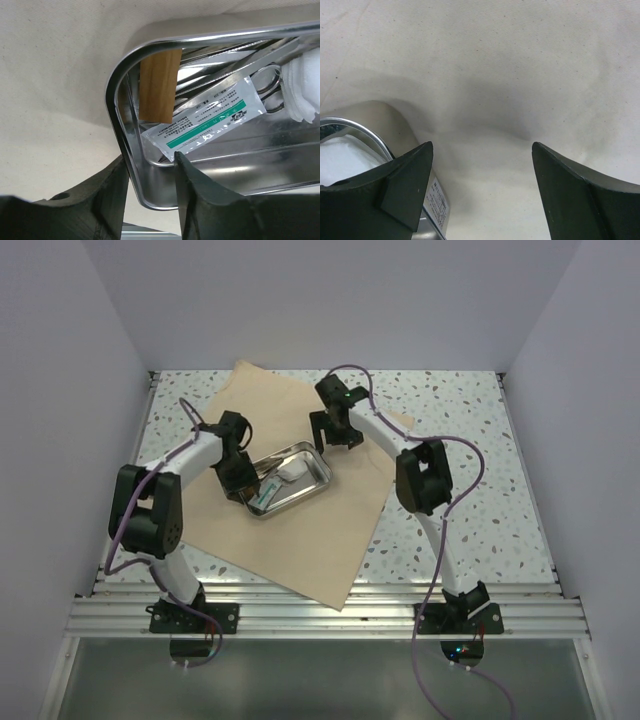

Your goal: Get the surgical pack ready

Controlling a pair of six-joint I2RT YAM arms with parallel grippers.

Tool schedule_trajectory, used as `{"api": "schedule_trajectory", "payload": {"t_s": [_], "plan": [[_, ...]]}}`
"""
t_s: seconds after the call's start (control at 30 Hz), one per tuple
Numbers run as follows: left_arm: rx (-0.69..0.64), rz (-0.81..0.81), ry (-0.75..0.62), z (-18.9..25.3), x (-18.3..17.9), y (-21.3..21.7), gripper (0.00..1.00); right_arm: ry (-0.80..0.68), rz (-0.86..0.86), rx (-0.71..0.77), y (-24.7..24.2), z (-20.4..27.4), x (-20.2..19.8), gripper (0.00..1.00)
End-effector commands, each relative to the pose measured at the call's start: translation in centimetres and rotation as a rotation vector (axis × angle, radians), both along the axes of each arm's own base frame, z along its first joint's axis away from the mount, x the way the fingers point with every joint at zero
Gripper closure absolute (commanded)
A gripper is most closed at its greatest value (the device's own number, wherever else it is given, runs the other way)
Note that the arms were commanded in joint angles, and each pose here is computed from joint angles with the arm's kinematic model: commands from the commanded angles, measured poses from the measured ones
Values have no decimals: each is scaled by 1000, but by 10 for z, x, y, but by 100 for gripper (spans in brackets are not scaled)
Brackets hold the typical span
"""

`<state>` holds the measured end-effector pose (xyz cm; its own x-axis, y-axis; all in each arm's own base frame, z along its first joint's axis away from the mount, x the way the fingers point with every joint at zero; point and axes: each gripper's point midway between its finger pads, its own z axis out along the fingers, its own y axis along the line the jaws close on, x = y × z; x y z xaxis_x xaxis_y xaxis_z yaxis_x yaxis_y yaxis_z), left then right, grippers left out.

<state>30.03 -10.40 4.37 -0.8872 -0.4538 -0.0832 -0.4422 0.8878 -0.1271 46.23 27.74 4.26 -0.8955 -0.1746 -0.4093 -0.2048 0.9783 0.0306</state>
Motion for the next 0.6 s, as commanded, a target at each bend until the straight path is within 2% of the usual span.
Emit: {"api": "schedule_trajectory", "payload": {"t_s": [0.0, 0.17, 0.27, 0.3, 0.37, 0.43, 0.47, 0.5, 0.53, 0.57], "plan": [[-21, -21, -112, 24, 10, -5, 50, -42, -36, 9, -17, 31, 11, 16], [2, -49, -145, 42, 5, 1, 43, -100, -95, -38, -60, 75, 18, 9], [8, -72, -178, 55, 0, 5, 41, -123, -82, -35, -71, 106, -1, 9], [14, -76, -188, 57, -1, 6, 40, -88, -80, -52, -78, 95, -15, 9], [16, -86, -201, 63, -7, 8, 40, -65, -60, -18, -83, 104, -46, 9], [42, -86, -208, 58, -11, 14, 42, -53, -54, -8, -90, 107, -68, 9], [44, -90, -211, 57, -12, 15, 43, -9, -52, -26, -99, 94, -87, 9], [42, -86, -220, 55, -10, 15, 46, -44, -50, -1, -103, 112, -97, 11], [40, -91, -206, 48, -12, 15, 51, -34, -51, 3, -106, 111, -107, 12], [39, -93, -204, 45, -12, 15, 61, 2, -46, -1, -110, 104, -122, 14]]}}
